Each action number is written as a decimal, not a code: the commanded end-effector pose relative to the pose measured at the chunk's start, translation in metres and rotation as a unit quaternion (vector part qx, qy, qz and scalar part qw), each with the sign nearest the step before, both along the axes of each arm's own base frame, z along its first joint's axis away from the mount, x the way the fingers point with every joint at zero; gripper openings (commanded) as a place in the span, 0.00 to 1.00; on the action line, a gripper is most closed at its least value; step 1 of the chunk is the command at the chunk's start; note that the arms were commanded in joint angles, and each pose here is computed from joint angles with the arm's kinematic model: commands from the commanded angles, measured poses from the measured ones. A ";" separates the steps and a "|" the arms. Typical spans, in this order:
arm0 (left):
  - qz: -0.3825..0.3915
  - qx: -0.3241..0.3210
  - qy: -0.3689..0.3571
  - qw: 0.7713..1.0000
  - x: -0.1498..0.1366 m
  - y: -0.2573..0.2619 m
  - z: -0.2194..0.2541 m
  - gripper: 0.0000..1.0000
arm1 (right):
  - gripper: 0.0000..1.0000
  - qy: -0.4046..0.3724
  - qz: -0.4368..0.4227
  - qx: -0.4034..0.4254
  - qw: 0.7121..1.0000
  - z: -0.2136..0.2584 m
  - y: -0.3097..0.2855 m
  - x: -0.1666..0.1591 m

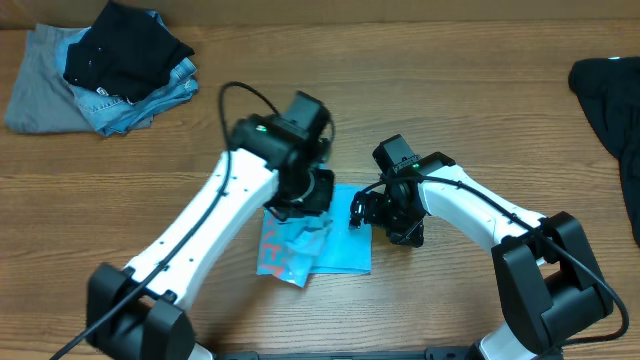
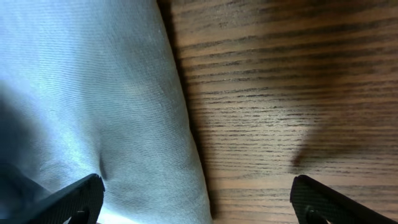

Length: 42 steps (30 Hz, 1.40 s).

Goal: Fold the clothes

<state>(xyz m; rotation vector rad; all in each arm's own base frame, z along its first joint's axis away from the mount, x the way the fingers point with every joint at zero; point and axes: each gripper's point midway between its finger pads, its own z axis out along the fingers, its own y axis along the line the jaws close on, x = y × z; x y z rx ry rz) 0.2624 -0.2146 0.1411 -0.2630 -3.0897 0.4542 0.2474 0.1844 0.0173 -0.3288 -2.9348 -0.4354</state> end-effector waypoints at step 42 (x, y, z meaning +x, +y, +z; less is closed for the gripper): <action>0.255 0.154 0.072 0.952 0.046 0.212 -0.009 1.00 | 1.00 -0.146 0.027 0.019 0.989 0.122 0.006 0.070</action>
